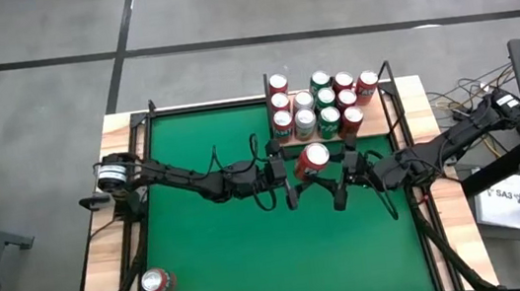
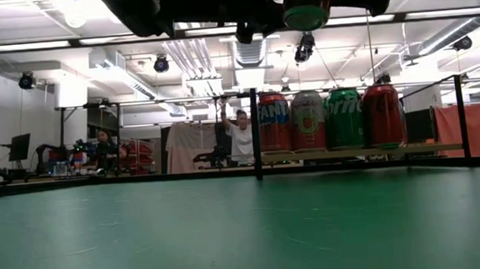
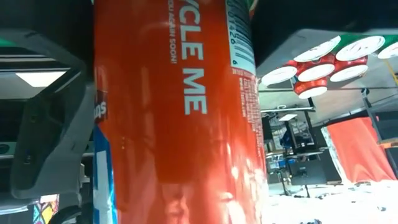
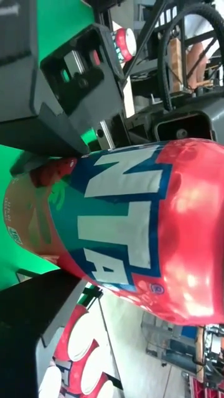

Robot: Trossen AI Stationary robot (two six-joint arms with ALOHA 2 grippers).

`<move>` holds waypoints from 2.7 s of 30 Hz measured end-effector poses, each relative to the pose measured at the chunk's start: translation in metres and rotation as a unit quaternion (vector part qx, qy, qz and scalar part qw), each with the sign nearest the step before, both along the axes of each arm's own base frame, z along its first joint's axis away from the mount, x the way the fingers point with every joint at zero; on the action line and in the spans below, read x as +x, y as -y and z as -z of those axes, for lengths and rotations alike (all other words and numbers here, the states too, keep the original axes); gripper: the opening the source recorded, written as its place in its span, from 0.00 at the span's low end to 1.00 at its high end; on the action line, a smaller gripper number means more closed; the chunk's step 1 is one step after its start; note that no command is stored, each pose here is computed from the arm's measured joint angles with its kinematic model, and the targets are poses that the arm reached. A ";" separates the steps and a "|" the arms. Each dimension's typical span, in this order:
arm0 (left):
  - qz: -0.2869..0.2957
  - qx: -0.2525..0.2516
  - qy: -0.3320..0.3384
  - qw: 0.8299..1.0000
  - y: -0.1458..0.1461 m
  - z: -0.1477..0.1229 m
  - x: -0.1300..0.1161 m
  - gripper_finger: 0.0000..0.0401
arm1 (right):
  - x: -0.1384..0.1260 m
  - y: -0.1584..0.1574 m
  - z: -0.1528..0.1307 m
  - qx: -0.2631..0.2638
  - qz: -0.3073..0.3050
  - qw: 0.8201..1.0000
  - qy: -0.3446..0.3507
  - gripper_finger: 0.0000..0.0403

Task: Place canned beverage on shelf
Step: Put the red soda can on the shelf aligned with the other red soda can

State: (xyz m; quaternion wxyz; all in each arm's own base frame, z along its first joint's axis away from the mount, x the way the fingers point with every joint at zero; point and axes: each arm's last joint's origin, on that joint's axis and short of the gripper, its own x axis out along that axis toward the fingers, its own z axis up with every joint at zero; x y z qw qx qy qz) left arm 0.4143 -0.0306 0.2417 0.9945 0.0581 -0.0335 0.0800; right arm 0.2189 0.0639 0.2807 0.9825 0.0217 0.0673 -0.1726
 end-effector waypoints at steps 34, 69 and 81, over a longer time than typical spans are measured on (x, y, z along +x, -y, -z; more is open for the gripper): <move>-0.046 0.016 -0.045 0.998 0.019 0.016 -0.026 0.70 | 0.017 -0.008 -0.128 -0.011 -0.061 0.952 -0.298 0.96; -0.057 0.026 -0.033 0.997 0.022 0.014 -0.027 0.79 | 0.080 0.047 -0.101 0.127 -0.121 0.924 -0.339 0.71; -0.085 0.009 -0.015 0.996 0.029 -0.005 -0.036 0.96 | 0.039 0.092 -0.130 0.141 -0.046 0.892 -0.427 0.71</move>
